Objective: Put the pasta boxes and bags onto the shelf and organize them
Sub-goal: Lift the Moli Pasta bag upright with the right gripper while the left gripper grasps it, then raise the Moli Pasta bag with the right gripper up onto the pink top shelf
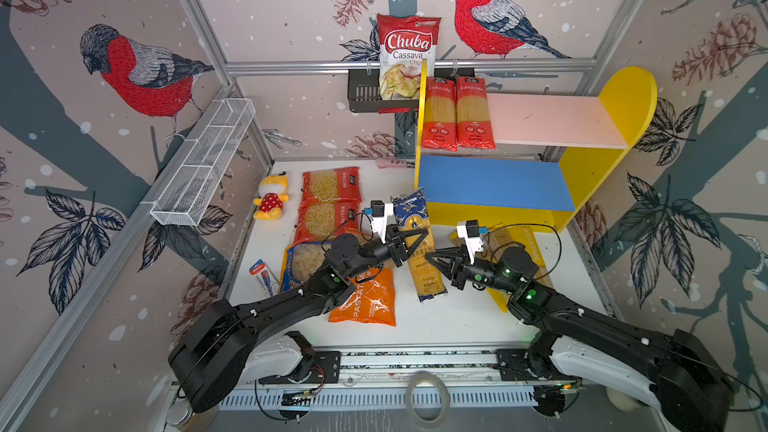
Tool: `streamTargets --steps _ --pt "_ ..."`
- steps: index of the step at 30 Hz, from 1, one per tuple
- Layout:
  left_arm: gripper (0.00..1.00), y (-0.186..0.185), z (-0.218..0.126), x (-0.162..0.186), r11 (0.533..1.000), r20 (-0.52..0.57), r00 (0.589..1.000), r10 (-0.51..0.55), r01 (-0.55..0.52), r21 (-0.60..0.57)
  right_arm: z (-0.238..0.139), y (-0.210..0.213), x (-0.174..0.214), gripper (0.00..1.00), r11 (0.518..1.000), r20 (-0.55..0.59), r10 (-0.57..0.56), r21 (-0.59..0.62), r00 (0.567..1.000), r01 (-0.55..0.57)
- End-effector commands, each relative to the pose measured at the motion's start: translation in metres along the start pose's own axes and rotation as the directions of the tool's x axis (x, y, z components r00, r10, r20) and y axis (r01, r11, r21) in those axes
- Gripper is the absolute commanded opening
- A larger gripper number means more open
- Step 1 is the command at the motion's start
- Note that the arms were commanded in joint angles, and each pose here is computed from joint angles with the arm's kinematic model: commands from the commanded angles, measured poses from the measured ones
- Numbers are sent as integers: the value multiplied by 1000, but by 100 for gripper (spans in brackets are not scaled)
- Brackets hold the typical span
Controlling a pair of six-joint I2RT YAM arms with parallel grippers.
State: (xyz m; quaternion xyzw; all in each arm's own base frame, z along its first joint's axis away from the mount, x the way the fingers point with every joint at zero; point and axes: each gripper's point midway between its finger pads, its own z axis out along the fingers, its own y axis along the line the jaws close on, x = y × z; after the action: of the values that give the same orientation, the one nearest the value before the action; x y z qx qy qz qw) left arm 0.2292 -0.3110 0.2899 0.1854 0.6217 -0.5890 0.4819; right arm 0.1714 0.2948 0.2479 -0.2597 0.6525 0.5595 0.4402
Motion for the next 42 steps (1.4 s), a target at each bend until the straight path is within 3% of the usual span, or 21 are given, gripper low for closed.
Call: streamTargets --steps 1,9,15,21,26,35,40,42 --pt "0 -12 -5 -20 998 91 995 39 -42 37 3 12 -23 21 999 54 -32 -36 998 34" --pt "0 2 -18 -51 995 154 984 87 -79 -61 15 -9 -22 56 998 -5 41 45 999 -41" --pt "0 2 -26 -88 989 200 971 134 -118 -88 23 -19 11 67 994 -124 95 57 988 -89" --pt "0 -7 -25 -110 983 208 962 177 -163 -82 13 -16 15 68 990 -85 114 96 990 -105" --pt "0 -14 -22 -114 991 228 964 136 -134 -24 5 -15 10 72 987 -52 107 126 993 -100" --pt "0 -25 -21 -132 996 285 955 77 -86 20 20 6 -5 73 994 -2 103 33 995 -103" --pt "0 -33 -21 -137 995 294 954 61 -80 56 24 14 -23 64 996 54 88 7 995 -89" --pt "0 -35 -21 -139 995 295 953 62 -81 55 22 19 -33 55 997 98 78 -11 992 -77"
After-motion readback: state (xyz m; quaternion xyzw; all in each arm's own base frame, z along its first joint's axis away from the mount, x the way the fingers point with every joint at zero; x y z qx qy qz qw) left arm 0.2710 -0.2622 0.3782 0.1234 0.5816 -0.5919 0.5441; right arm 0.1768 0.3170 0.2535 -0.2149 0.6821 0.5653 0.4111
